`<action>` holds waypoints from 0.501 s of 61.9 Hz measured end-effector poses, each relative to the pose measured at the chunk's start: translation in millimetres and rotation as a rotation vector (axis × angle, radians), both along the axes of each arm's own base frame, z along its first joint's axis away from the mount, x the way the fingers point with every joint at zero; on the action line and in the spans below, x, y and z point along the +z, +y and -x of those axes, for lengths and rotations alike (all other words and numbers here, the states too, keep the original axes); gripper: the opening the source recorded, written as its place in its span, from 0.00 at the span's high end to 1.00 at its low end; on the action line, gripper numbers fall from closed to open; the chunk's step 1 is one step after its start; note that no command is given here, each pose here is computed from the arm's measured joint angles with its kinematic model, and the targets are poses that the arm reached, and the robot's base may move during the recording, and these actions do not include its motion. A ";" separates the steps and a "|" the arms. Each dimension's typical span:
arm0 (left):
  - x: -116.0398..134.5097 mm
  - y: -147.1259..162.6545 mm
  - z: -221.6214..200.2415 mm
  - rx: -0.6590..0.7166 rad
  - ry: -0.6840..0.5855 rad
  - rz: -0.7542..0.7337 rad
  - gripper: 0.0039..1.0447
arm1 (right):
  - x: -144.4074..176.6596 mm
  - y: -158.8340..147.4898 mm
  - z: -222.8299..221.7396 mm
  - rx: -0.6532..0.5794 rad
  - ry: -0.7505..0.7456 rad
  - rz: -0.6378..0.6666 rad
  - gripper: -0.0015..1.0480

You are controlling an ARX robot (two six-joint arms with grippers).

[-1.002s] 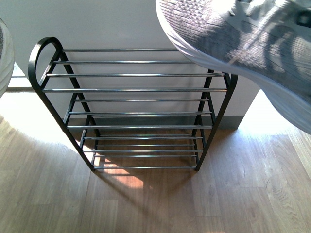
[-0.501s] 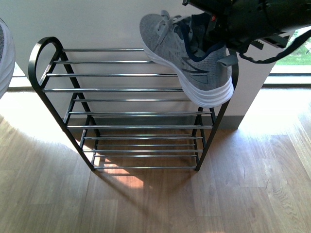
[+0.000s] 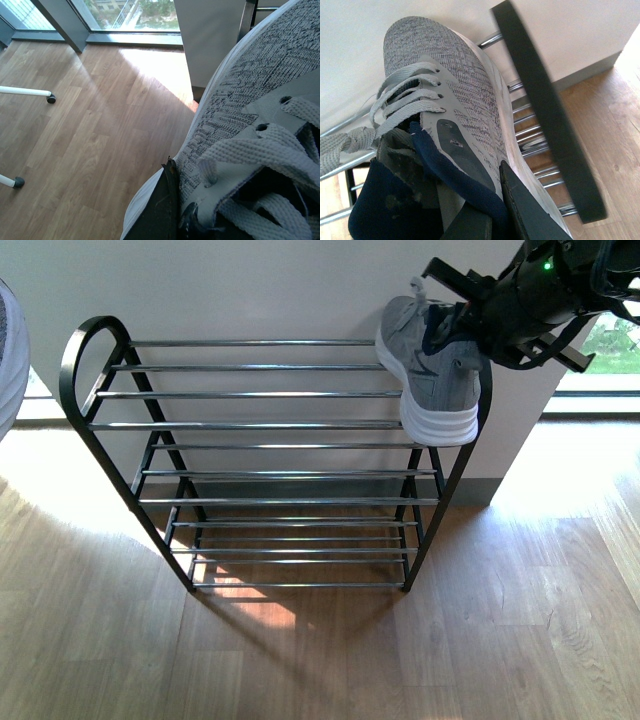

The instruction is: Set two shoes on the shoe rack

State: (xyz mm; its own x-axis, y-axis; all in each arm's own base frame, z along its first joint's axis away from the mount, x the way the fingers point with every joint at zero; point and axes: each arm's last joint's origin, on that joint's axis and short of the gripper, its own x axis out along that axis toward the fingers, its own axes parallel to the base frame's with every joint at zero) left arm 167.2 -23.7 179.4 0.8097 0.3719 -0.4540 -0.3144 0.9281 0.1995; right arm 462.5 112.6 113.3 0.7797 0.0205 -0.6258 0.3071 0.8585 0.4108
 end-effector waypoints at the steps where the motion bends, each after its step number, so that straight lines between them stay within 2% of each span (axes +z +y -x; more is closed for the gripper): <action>1: 0.0 0.0 0.0 0.000 0.000 0.000 0.98 | -0.2 -2.6 -1.2 -0.012 -0.001 -0.003 0.99; 7: 0.0 0.0 0.0 -0.001 0.000 0.001 0.98 | -4.1 -6.3 -6.0 -0.057 -0.001 0.004 0.99; 13: 0.0 0.0 0.0 0.001 0.000 0.000 0.98 | -4.9 -1.6 -5.5 -0.042 -0.003 0.003 0.98; 23: 0.0 0.0 0.0 0.000 0.000 0.001 0.98 | 1.5 0.4 -1.0 -0.002 -0.014 -0.035 0.74; 31: 0.0 0.0 0.0 -0.001 0.000 0.001 0.98 | 33.5 -4.7 19.5 0.041 -0.016 -0.052 0.54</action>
